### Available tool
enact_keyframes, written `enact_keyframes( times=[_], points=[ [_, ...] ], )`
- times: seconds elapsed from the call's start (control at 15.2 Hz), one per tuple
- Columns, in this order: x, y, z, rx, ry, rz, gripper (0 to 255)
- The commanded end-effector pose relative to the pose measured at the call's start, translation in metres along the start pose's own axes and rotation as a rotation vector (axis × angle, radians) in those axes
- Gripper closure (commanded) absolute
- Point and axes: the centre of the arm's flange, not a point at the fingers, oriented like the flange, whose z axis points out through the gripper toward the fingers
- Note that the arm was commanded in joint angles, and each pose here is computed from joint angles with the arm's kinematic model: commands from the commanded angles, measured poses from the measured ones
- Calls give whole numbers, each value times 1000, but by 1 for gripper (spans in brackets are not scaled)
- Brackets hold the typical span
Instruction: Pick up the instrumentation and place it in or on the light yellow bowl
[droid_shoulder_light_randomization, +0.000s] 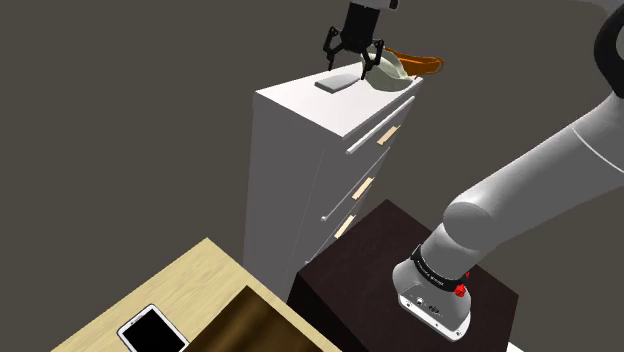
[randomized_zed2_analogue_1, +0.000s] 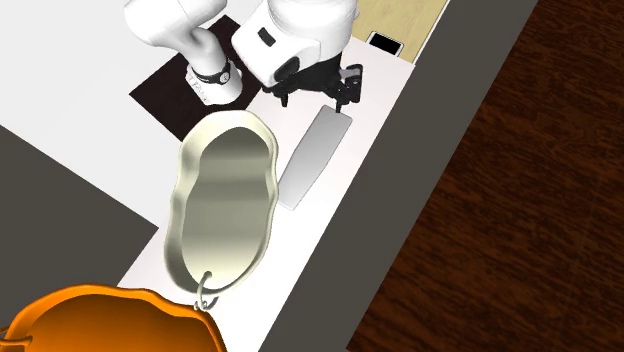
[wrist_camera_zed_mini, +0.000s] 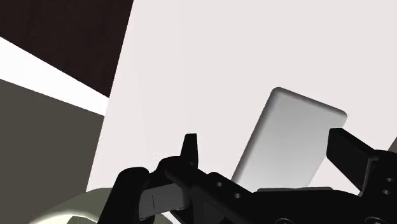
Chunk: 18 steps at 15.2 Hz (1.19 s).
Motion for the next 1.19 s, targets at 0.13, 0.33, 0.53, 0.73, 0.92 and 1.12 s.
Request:
enact_keyframes(
  times=[0.13, 0.33, 0.53, 0.73, 0.92, 1.12],
  points=[
    [49, -8, 2, 8, 17, 256, 0],
    [78, -7, 3, 13, 27, 400, 0],
    [78, -7, 19, 13, 27, 400, 0],
    [79, -7, 34, 13, 27, 400, 0],
    [79, -7, 43, 13, 27, 400, 0],
    [79, -7, 43, 13, 27, 400, 0]
  ],
)
